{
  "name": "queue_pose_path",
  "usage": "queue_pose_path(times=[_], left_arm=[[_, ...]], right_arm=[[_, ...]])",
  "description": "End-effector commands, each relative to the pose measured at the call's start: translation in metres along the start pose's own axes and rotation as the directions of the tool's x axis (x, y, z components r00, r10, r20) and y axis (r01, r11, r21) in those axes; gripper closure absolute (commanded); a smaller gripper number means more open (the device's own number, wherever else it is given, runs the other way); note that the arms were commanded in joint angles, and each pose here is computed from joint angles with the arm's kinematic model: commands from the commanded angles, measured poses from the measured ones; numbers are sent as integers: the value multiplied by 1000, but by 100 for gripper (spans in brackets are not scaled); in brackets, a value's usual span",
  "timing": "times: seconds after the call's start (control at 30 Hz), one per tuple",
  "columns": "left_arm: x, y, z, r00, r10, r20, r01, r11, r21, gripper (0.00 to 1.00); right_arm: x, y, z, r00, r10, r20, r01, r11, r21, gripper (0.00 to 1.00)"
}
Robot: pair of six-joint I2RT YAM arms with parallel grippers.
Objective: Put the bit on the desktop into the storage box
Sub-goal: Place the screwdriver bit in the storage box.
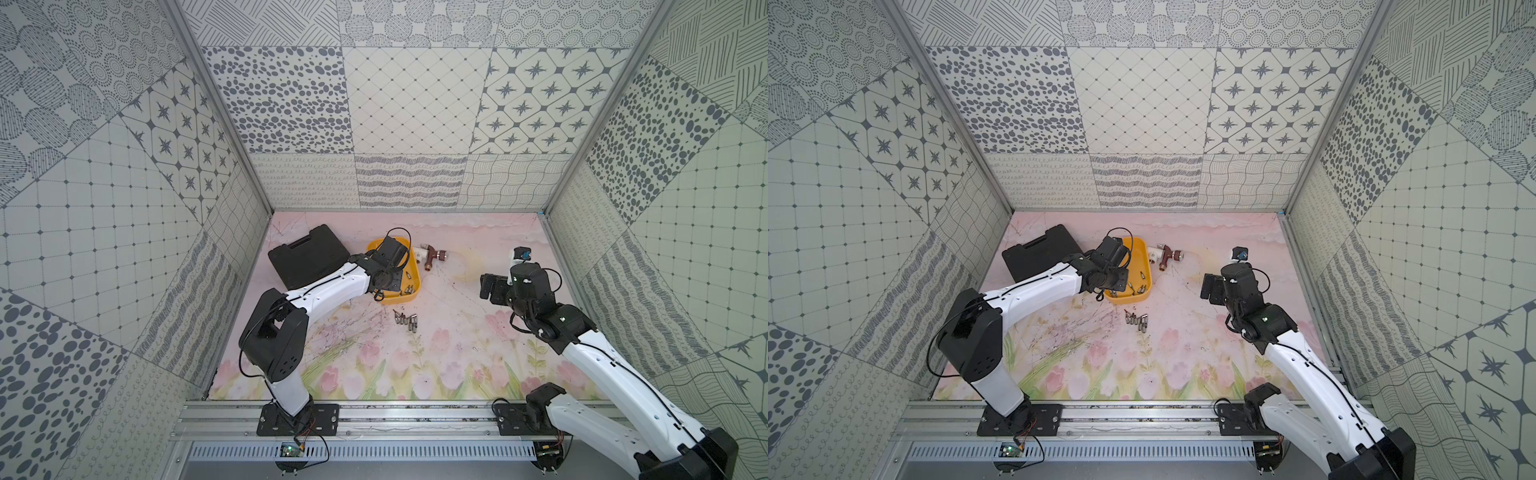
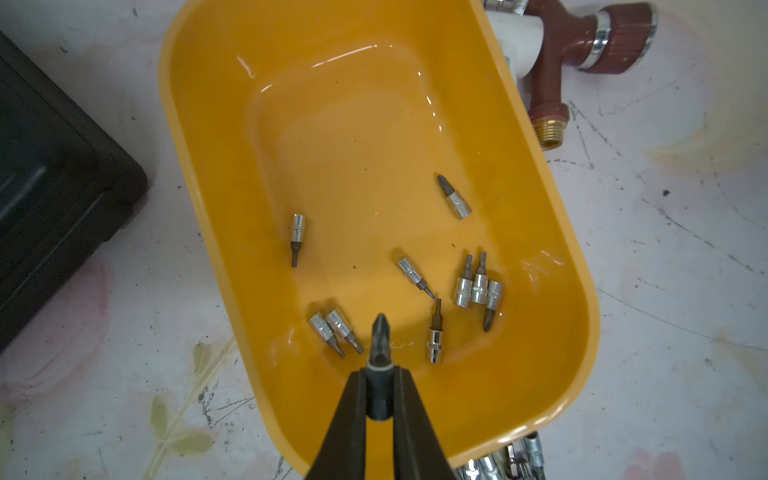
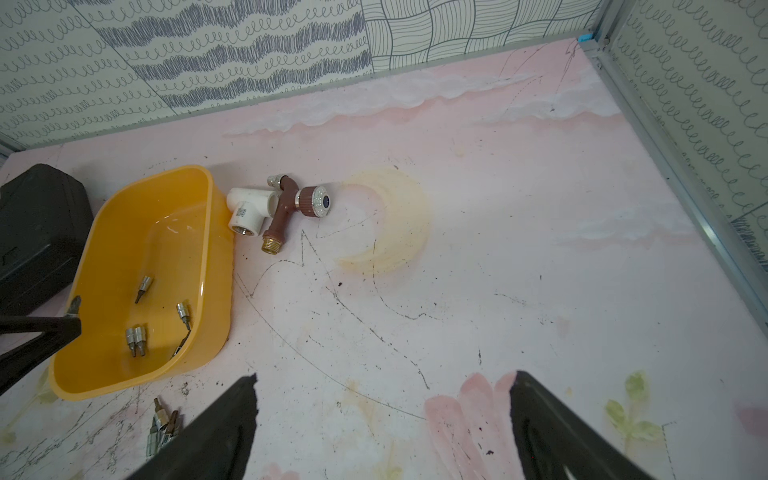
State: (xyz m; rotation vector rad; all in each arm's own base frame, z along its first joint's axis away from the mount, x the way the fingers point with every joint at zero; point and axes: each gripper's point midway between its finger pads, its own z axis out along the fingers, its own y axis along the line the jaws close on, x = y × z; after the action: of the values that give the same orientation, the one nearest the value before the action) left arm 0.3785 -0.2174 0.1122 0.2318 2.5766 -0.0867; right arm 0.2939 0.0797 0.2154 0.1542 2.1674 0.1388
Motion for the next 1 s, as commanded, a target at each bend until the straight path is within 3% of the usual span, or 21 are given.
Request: queue_pose_path(times=[0.0,0.7,0.97], left_arm=[[0,-6,17,999,20,-34,-19,999,39,100],[21,-4,56,987,40,-159,-41,999,-2,100],[20,-2,53,987,38,-154,-40,999,-7,91]], right_arm=[[-6,-1,-3,999,17,38,-17,1000,-6,3],[-2,-3,-2,999,13,33,-13,1000,-6,3],[-1,-3,-1,1000,11,27,-11,1000,-7,3]])
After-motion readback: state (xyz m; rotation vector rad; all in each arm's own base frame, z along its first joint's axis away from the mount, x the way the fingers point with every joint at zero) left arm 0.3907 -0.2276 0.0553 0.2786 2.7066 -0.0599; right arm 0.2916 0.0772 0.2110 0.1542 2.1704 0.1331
